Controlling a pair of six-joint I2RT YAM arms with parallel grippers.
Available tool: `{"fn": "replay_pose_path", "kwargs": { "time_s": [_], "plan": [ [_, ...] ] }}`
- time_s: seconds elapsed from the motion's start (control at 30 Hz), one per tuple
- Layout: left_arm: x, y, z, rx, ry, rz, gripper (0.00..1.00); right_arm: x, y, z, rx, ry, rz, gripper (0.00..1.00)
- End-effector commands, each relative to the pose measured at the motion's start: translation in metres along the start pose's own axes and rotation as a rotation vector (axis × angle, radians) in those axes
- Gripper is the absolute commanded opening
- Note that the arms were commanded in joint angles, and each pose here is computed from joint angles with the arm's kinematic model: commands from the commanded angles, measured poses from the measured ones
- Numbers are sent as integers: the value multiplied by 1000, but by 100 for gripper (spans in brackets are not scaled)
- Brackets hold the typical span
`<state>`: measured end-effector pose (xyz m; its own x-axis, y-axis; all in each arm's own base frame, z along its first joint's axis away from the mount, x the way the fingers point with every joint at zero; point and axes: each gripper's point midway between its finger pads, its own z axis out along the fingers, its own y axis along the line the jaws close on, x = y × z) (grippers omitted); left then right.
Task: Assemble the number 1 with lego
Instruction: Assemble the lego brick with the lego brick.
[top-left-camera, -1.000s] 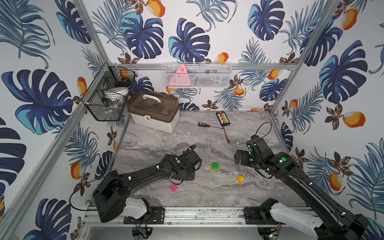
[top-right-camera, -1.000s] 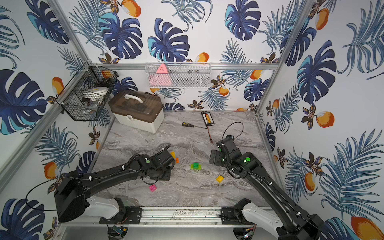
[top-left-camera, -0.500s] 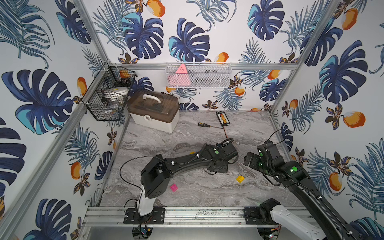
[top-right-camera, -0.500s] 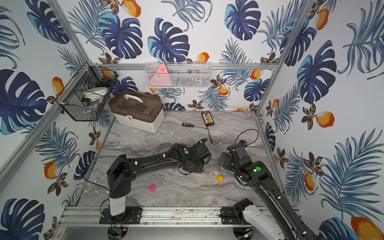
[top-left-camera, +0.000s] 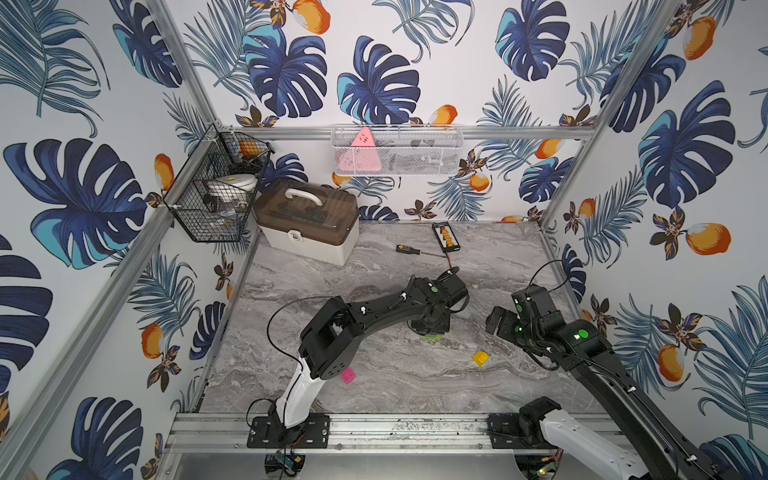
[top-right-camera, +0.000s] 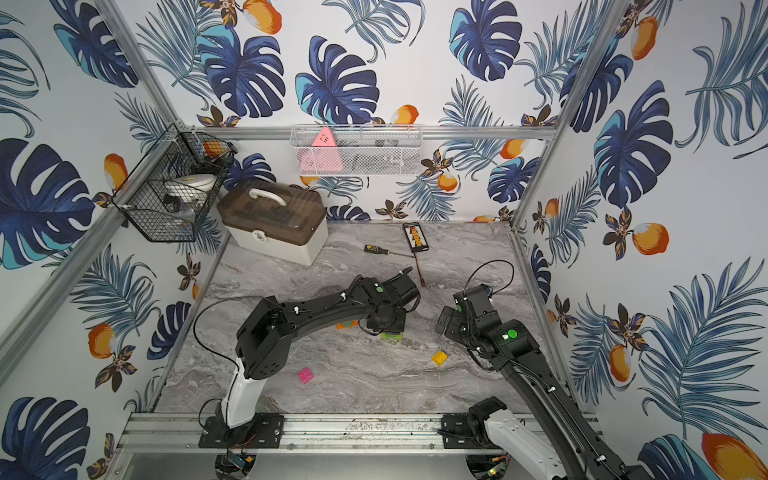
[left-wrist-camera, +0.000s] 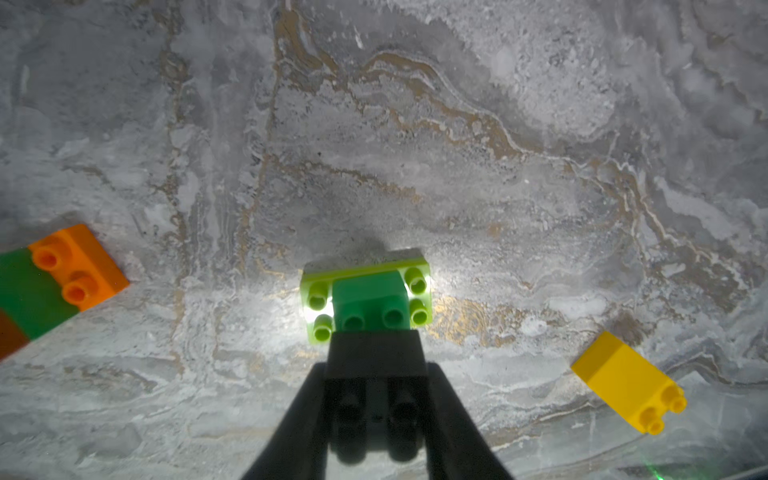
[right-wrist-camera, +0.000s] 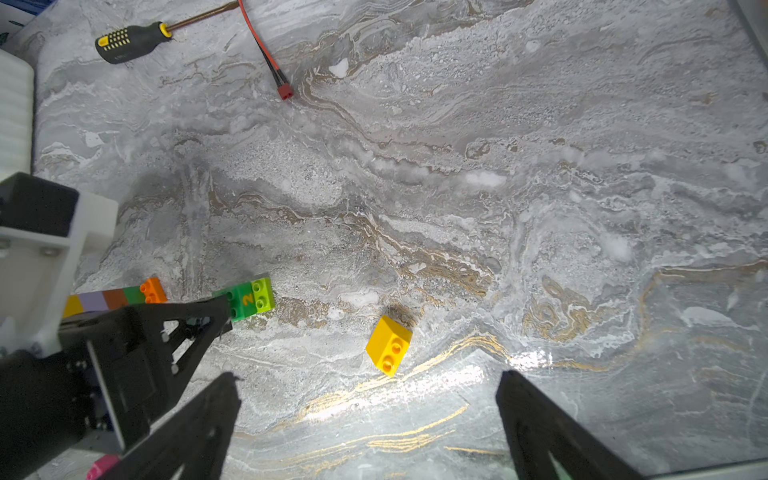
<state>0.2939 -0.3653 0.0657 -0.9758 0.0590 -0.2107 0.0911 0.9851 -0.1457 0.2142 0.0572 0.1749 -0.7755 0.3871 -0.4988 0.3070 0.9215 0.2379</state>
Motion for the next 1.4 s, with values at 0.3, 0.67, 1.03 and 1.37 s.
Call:
{"fn": "replay_pose_path", "kwargs": {
  "time_s": [0.3, 0.67, 1.03, 1.37],
  "plan": [
    [-2, 2, 6, -15, 13, 54, 24, -7, 5, 2, -5, -14, -4, 100],
    [-8, 5, 9, -39, 9, 65, 24, -9, 9, 0, -16, -13, -19, 100],
    [-10, 11, 12, -60, -12, -14, 23, -10, 9, -2, -20, -17, -22, 100],
    [-14, 1, 11, -31, -35, -99, 19, -8, 7, -5, -26, -18, -24, 100]
  ]
}}
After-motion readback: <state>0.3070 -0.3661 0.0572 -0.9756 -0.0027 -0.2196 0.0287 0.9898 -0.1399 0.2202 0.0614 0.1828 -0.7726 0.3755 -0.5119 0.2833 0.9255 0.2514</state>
